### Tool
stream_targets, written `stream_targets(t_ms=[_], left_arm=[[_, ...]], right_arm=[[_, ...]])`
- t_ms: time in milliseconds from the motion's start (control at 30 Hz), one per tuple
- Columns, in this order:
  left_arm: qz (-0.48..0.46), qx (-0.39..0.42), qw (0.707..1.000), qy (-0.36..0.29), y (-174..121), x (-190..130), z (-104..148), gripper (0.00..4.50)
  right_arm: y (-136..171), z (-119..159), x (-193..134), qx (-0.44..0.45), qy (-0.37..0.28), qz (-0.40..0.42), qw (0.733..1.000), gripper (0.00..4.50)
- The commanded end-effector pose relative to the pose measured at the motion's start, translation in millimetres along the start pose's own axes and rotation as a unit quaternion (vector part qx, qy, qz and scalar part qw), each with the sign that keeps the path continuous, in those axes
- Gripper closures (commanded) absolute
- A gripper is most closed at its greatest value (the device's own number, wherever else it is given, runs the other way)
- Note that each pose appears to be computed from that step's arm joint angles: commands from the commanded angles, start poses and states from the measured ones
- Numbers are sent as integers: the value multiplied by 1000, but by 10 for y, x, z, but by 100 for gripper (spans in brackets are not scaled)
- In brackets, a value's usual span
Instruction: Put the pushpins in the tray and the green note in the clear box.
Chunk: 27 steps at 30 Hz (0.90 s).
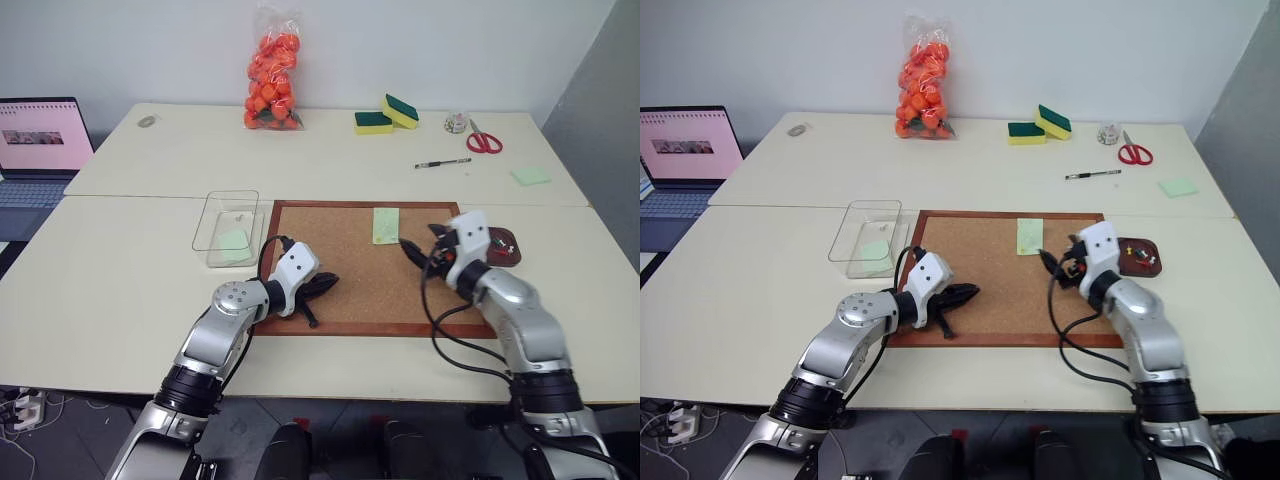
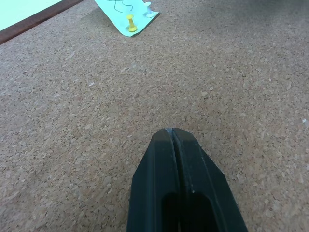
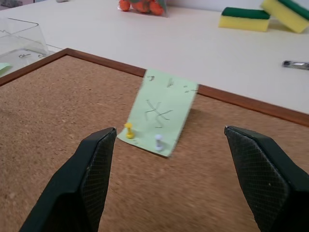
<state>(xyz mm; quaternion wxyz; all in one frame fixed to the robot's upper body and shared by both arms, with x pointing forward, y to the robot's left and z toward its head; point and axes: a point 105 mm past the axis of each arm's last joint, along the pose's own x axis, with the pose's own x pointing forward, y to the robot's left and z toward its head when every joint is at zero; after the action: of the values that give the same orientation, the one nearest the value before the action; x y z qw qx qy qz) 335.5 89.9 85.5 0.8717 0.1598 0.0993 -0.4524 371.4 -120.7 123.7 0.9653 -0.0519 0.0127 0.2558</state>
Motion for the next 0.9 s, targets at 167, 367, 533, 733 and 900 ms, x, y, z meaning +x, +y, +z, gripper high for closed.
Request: stream_targets(t_ms=[167,367,533,733,900], left_arm=[[-20,-2,1000,17,-87,7,-84,450],[-19,-3,1000,16,-91,0,-82,450],[-19,-4,1000,15,-97,2,-80,450],[-20,-5,1000,15,-105,6,-76,450],[-21,-5,1000,15,-111,5,-76,450]], right_arm=[[-33,103,230,-34,-18,-20,999,70],[-71,65,285,-37,-10,-24,999,70],[-94,17,299,-35,-1,-28,999,88],[-80,-16,306,-32,5,-27,999,184],[-46,-59,323,-29,14,-22,999,300]])
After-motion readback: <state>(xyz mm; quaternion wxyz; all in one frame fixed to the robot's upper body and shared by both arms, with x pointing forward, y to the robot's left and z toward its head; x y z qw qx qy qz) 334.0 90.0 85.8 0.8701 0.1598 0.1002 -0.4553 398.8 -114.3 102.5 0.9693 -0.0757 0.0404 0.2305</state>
